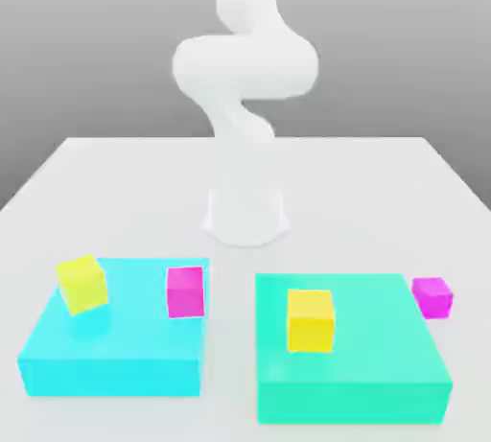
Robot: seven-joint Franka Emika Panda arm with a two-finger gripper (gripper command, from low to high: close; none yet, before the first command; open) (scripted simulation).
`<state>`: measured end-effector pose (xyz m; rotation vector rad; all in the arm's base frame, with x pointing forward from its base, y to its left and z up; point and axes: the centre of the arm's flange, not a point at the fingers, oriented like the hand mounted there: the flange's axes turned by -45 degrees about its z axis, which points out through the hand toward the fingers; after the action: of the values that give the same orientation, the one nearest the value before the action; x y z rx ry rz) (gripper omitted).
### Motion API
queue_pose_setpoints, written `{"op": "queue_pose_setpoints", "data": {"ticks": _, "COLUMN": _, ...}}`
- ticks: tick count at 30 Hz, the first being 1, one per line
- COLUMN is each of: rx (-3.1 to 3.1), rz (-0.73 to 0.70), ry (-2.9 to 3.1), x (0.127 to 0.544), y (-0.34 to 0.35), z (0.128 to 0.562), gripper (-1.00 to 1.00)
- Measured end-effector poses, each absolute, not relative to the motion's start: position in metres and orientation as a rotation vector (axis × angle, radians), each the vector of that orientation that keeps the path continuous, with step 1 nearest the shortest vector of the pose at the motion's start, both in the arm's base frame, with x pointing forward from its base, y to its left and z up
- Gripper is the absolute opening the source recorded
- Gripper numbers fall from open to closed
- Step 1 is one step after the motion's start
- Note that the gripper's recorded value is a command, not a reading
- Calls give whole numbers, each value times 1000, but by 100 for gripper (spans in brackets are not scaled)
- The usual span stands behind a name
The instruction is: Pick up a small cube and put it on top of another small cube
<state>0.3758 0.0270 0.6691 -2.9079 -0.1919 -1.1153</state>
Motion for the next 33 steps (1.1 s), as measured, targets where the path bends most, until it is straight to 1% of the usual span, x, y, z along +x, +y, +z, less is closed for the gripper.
{"op": "queue_pose_setpoints", "data": {"ticks": 2, "rx": -2911, "rz": -1026, "ry": -373, "x": 395, "y": 53, "z": 632, "gripper": 0}}
{"op": "queue_pose_setpoints", "data": {"ticks": 5, "rx": -2895, "rz": -899, "ry": -631, "x": 414, "y": 95, "z": 577, "gripper": 0}}
{"op": "queue_pose_setpoints", "data": {"ticks": 8, "rx": -2856, "rz": -774, "ry": -884, "x": 420, "y": 138, "z": 521, "gripper": 0}}
{"op": "queue_pose_setpoints", "data": {"ticks": 11, "rx": -2794, "rz": -650, "ry": -1135, "x": 415, "y": 180, "z": 464, "gripper": 0}}
{"op": "queue_pose_setpoints", "data": {"ticks": 14, "rx": -2710, "rz": -526, "ry": -1380, "x": 399, "y": 219, "z": 407, "gripper": 0}}
{"op": "queue_pose_setpoints", "data": {"ticks": 18, "rx": -2564, "rz": -360, "ry": -1695, "x": 363, "y": 261, "z": 334, "gripper": 0}}
{"op": "queue_pose_setpoints", "data": {"ticks": 22, "rx": -2364, "rz": -195, "ry": -2014, "x": 310, "y": 294, "z": 265, "gripper": 0}}
{"op": "queue_pose_setpoints", "data": {"ticks": 26, "rx": -2155, "rz": -36, "ry": -2279, "x": 259, "y": 304, "z": 203, "gripper": 0}}
{"op": "queue_pose_setpoints", "data": {"ticks": 28, "rx": -2126, "rz": -10, "ry": -2313, "x": 254, "y": 303, "z": 181, "gripper": 0}}
{"op": "queue_pose_setpoints", "data": {"ticks": 32, "rx": -2116, "rz": -1, "ry": -2323, "x": 252, "y": 302, "z": 140, "gripper": 0}}
{"op": "queue_pose_setpoints", "data": {"ticks": 33, "rx": -2115, "rz": -1, "ry": -2322, "x": 251, "y": 302, "z": 131, "gripper": -100}}
